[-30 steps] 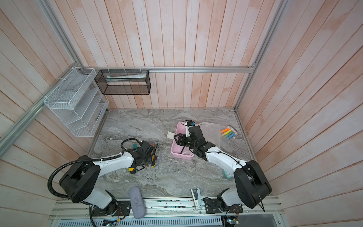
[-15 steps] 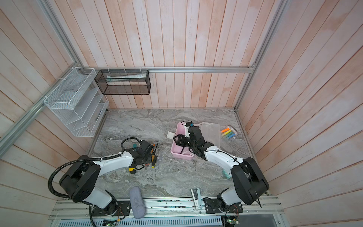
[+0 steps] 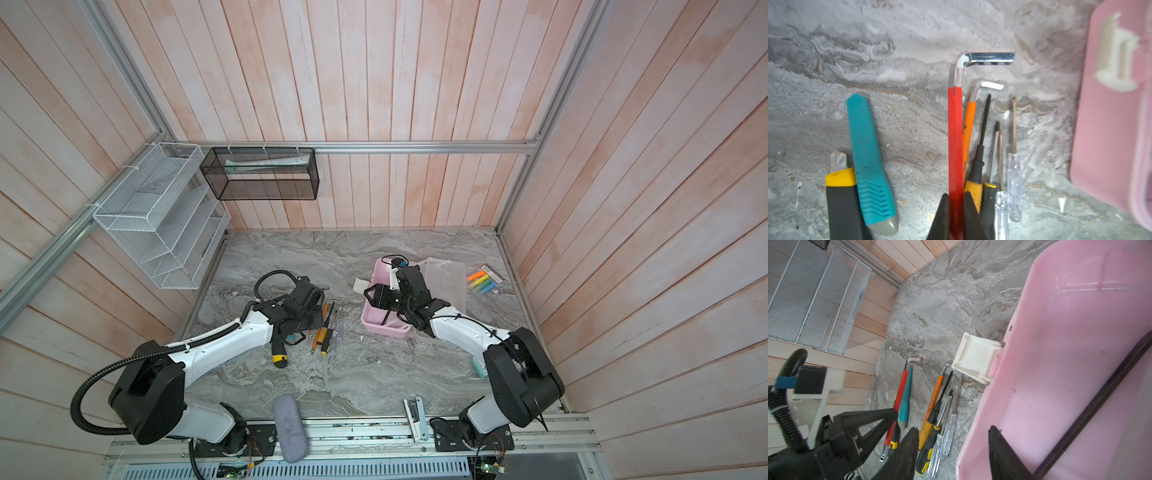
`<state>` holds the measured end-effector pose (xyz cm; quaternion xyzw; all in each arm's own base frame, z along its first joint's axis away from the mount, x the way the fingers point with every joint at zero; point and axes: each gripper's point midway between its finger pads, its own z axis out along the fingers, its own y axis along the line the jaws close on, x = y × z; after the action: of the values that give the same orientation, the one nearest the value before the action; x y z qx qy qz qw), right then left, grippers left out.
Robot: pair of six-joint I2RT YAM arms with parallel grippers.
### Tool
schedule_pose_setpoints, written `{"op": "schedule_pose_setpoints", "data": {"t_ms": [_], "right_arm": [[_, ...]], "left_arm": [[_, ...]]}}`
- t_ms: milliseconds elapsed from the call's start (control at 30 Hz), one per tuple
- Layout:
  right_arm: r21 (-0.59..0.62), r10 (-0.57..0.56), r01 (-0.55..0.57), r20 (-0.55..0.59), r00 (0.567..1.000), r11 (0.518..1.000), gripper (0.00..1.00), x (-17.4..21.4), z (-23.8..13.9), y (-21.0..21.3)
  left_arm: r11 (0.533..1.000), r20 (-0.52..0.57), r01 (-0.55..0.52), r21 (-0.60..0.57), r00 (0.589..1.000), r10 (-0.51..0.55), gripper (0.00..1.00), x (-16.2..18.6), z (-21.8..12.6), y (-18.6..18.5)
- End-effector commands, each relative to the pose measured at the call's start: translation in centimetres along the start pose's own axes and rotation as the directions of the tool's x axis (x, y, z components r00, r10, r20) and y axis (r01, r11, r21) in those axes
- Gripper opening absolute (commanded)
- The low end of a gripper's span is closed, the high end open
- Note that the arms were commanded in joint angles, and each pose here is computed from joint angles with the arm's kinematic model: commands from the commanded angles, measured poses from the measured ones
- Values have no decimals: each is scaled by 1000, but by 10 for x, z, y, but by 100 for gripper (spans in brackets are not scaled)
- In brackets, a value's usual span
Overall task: Pack the tool kit
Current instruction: 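Grasp the red-handled hex key with the left gripper and lift it, then carry the red-handled hex key into the pink box and lower it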
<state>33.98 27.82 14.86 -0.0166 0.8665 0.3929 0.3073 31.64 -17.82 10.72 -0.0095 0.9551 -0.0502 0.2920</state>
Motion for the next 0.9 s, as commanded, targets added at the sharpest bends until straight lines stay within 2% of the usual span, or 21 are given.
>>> {"op": "schedule_pose_setpoints", "data": {"t_ms": [0,200,400,567,867], "right_arm": [[-40,9,-9,13,1000,999,53,-11,1,11],[-57,31,-27,63,998,998,53,-24,-16,17],[1,38,-38,86,996,999,53,-29,-29,4],[49,48,-56,137,989,997,53,-39,-48,-7],[82,62,-81,214,975,993,53,-48,-79,-25]], "left_arm": [[998,82,-12,65,997,6,0,-29,-25,-20],[967,134,-28,253,991,-6,0,-54,-43,-74],[895,155,-73,439,988,5,0,-72,-45,-152],[862,163,-85,500,987,3,0,-83,-37,-191],[874,124,-89,478,992,34,0,-79,9,-212]]}}
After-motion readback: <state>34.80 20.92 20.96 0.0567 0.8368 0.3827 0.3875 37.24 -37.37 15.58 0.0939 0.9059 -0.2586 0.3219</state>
